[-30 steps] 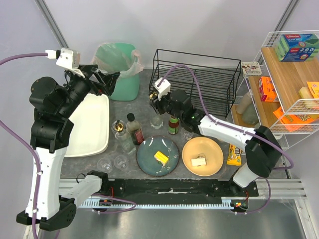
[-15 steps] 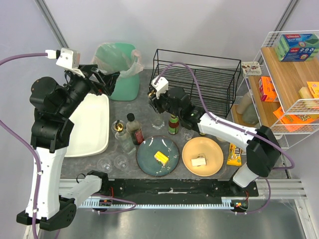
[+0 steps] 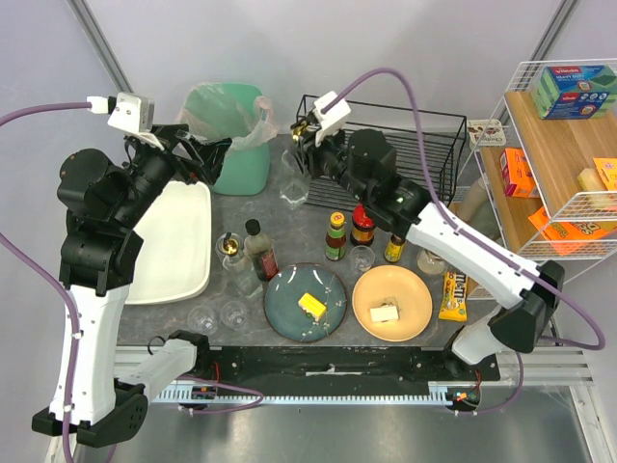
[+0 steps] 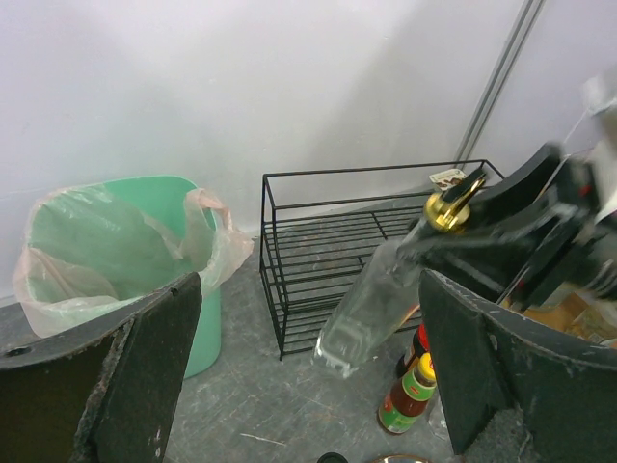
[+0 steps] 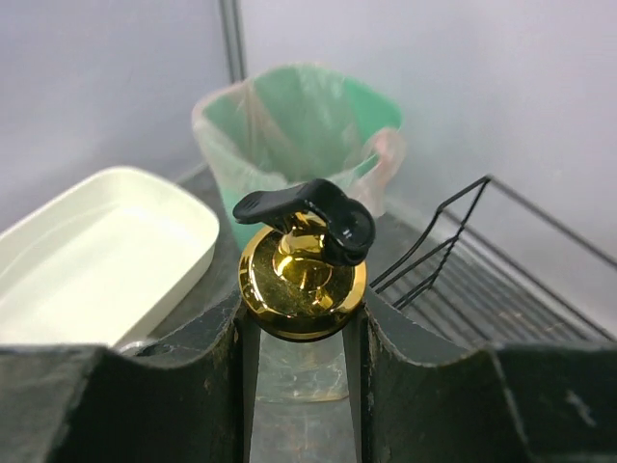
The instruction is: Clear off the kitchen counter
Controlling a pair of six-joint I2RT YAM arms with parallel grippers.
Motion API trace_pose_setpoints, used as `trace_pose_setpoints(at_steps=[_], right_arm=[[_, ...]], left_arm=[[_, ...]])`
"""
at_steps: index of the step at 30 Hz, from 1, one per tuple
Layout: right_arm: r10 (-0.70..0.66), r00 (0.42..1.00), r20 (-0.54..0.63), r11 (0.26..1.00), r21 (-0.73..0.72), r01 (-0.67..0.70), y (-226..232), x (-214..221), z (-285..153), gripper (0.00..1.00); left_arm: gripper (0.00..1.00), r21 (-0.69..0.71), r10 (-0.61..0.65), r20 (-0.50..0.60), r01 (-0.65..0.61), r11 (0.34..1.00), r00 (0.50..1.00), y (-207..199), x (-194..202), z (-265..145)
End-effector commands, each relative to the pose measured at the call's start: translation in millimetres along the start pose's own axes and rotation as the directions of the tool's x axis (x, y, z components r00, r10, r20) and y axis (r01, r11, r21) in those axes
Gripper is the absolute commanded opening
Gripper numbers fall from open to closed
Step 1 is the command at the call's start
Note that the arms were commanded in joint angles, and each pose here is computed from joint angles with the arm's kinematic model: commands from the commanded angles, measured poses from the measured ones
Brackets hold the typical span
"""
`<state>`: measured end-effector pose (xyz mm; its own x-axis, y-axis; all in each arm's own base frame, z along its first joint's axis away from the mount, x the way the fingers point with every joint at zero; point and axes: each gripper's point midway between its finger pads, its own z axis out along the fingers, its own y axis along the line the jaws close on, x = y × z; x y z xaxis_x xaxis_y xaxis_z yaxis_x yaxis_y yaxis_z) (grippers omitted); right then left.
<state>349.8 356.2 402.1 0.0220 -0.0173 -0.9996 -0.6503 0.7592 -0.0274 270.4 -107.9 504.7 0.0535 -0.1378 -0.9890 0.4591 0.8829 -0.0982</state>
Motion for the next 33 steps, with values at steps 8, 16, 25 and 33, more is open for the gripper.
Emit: trace_pose_setpoints(at_steps=[8, 16, 25, 33], right_arm=[[-0.062, 0.971, 0.23, 0.895, 0.443, -0.048, -125, -153, -55, 0.0], [-0.153, 0.961, 0.232, 0.741, 0.67, -0.044, -226, -179, -67, 0.0], [-0.19, 0.95, 0.247, 0.604, 0.793, -0.085, -294, -184, -78, 0.0], [-0.151, 0.961, 0.232, 0.538, 0.835, -0.117, -340, -156, -88, 0.0]], left_arm=[[0.98, 0.001, 0.01, 0.048, -0.01, 1.0, 0.999, 1, -11, 4], [0.98, 0.001, -0.003, 0.034, 0.003, 1.0, 0.999, 2, -6, 8], [0.98, -0.027, -0.012, 0.021, 0.013, 1.0, 1.0, 8, 1, 12], [0.98, -0.042, -0.01, 0.011, 0.011, 0.999, 1.0, 14, 6, 19]])
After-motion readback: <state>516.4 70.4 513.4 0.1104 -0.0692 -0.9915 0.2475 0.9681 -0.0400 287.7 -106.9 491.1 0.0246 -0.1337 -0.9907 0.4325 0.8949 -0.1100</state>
